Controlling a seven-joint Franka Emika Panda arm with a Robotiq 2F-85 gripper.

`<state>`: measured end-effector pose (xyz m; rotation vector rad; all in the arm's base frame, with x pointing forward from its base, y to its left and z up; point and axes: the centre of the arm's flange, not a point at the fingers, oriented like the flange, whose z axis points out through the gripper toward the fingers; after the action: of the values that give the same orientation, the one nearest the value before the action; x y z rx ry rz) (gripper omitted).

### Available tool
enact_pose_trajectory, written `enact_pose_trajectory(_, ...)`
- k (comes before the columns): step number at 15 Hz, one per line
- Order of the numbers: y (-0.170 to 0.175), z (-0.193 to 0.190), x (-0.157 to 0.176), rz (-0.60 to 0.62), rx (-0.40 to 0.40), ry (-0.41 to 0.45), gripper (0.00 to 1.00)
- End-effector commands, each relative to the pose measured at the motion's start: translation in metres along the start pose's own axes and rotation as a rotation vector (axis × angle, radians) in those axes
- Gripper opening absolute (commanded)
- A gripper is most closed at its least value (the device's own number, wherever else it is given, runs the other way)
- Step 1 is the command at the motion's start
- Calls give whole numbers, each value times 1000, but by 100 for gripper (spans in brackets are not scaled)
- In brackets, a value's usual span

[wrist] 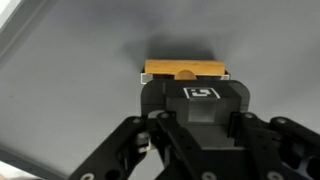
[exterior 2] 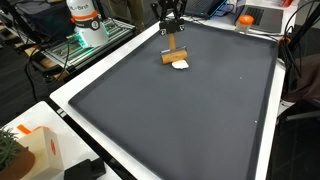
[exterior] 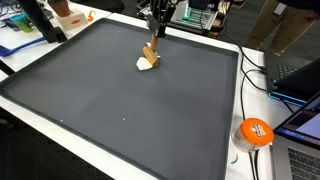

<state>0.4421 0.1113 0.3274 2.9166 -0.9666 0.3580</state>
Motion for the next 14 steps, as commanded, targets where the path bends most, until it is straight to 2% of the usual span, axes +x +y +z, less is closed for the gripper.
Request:
enact_pose_trajectory(1,-28,32,-7,-44,-33,-107,22)
enact_pose_trajectory(2,-29,30,-7,-49,-20,-91,22)
enact_pose_trajectory(3,-28,26,-6,-22,-21,-13,22)
enact_pose_trajectory(7,-9,-24,-16,-53,-11,63,22)
enact_pose_trajectory(11,-16,-32,-24,-80,-22,123,22)
enact_pose_trajectory(14,-21,-22,-17,-50,-49,163,22)
